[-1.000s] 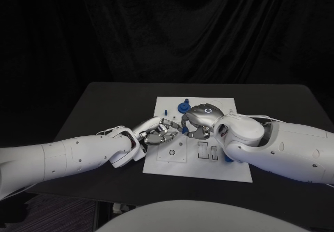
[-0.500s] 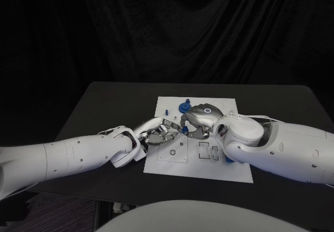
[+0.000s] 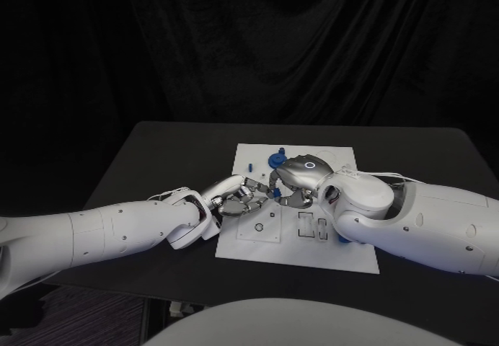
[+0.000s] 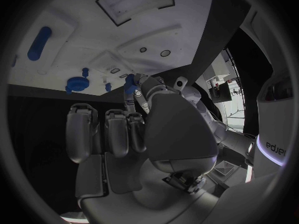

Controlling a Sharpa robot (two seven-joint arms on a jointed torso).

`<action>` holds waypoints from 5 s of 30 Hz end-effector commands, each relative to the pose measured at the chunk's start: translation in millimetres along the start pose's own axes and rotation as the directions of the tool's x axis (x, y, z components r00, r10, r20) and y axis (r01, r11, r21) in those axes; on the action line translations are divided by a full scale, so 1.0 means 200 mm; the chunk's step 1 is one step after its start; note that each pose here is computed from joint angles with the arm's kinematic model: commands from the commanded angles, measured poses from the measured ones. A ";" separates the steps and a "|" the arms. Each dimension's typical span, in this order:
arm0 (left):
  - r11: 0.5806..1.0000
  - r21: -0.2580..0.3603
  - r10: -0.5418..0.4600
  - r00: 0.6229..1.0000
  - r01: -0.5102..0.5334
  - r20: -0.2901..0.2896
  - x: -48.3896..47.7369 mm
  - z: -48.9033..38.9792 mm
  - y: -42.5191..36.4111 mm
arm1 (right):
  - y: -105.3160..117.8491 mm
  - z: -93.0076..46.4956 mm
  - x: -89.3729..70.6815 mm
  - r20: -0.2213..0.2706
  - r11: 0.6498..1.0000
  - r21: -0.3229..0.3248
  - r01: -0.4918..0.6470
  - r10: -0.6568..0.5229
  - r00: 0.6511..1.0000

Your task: Assemble the parts on the task board

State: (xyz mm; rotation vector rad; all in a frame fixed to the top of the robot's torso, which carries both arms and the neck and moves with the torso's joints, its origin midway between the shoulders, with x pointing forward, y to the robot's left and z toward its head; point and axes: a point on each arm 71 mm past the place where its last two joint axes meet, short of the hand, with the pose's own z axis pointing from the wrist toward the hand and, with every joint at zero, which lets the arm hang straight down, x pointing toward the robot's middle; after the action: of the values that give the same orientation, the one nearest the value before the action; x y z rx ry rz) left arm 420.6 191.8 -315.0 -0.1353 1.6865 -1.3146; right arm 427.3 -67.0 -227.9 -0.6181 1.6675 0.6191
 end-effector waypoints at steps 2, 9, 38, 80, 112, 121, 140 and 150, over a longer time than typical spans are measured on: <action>1.000 0.005 -0.013 1.000 0.013 -0.004 0.011 0.006 -0.007 | 0.02 0.00 0.00 0.007 1.000 -0.023 0.003 -0.002 1.000; 1.000 0.005 -0.014 1.000 0.014 -0.004 0.013 0.005 -0.007 | 0.03 0.01 0.00 0.003 1.000 -0.022 0.004 -0.004 1.000; 1.000 0.003 -0.012 1.000 0.012 0.006 -0.005 -0.030 -0.009 | -0.15 0.09 0.07 -0.018 0.996 0.078 0.036 -0.035 0.999; 1.000 -0.002 -0.015 1.000 0.015 0.001 -0.003 -0.032 -0.008 | -0.18 0.17 0.17 -0.060 0.991 0.126 0.047 -0.040 0.997; 1.000 -0.010 -0.016 1.000 0.016 -0.003 -0.005 -0.031 0.001 | -0.14 0.15 0.12 0.101 0.998 0.054 -0.041 0.035 0.994; 1.000 -0.013 -0.017 1.000 0.017 -0.005 -0.006 -0.033 0.004 | -0.20 0.13 0.12 0.128 0.975 0.040 -0.216 0.210 0.969; 1.000 -0.014 -0.018 1.000 0.018 -0.007 -0.003 -0.029 0.004 | -0.26 0.12 0.17 0.058 0.942 0.049 -0.333 0.330 0.942; 1.000 -0.013 -0.018 1.000 0.018 -0.008 -0.001 -0.028 0.004 | -0.27 0.12 0.19 0.042 0.939 0.074 -0.335 0.333 0.942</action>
State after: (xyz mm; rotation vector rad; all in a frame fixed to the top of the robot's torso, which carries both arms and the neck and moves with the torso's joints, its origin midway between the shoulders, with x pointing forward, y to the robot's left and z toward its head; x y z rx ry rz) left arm 418.1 198.0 -315.2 -0.1490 1.7033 -1.3032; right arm 476.1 -90.8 -270.2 -0.2729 1.7529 0.7955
